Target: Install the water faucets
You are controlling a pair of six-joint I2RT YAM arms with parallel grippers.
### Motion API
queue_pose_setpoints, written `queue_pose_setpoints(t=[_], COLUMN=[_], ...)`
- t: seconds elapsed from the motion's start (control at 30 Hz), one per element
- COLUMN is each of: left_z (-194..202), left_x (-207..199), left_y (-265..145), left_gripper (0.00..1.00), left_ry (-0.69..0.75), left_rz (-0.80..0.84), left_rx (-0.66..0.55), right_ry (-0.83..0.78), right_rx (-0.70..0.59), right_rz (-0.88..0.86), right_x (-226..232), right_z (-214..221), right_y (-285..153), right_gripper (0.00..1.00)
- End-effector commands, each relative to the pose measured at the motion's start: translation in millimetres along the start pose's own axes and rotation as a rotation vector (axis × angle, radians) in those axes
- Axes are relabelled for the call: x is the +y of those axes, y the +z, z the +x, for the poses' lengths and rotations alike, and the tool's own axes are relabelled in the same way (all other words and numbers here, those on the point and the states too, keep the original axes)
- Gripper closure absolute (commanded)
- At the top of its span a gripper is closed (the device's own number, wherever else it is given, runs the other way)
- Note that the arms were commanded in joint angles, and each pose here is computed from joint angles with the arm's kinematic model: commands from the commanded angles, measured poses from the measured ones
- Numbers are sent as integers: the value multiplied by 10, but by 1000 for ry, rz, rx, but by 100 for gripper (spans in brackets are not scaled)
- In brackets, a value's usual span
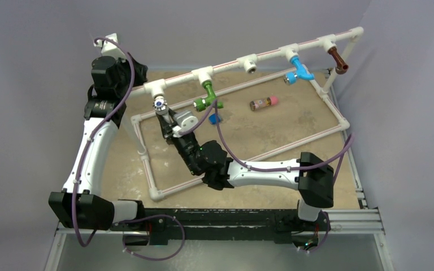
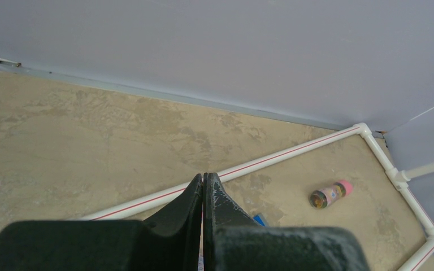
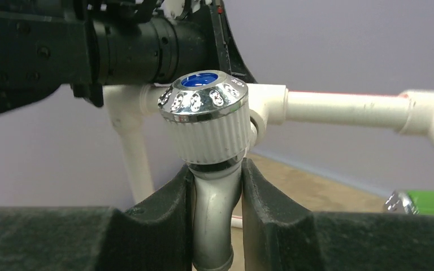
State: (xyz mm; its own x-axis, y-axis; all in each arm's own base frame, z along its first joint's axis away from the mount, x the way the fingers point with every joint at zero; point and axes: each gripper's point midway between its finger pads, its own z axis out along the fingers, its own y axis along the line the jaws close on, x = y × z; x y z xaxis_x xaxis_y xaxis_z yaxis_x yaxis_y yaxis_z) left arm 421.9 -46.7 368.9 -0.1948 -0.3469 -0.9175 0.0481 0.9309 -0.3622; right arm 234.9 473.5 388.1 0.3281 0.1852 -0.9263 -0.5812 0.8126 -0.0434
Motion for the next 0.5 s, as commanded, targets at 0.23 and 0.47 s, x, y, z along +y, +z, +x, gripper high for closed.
queue_pose_setpoints(t=[0.23, 0.47], left_z=[622, 637], left_x=[261, 268], left_y=[-19, -13], left_gripper=[100, 100], left_ry=[-24, -25], left_rz=[-77, -79], left_rx=[206, 209], right_ry=[1082, 1457], right_rx=[-197, -239], right_rz=[57, 97], right_x=[-101, -217], right_z=[-566, -607], right_y=[-133, -210], right_gripper=[100, 100])
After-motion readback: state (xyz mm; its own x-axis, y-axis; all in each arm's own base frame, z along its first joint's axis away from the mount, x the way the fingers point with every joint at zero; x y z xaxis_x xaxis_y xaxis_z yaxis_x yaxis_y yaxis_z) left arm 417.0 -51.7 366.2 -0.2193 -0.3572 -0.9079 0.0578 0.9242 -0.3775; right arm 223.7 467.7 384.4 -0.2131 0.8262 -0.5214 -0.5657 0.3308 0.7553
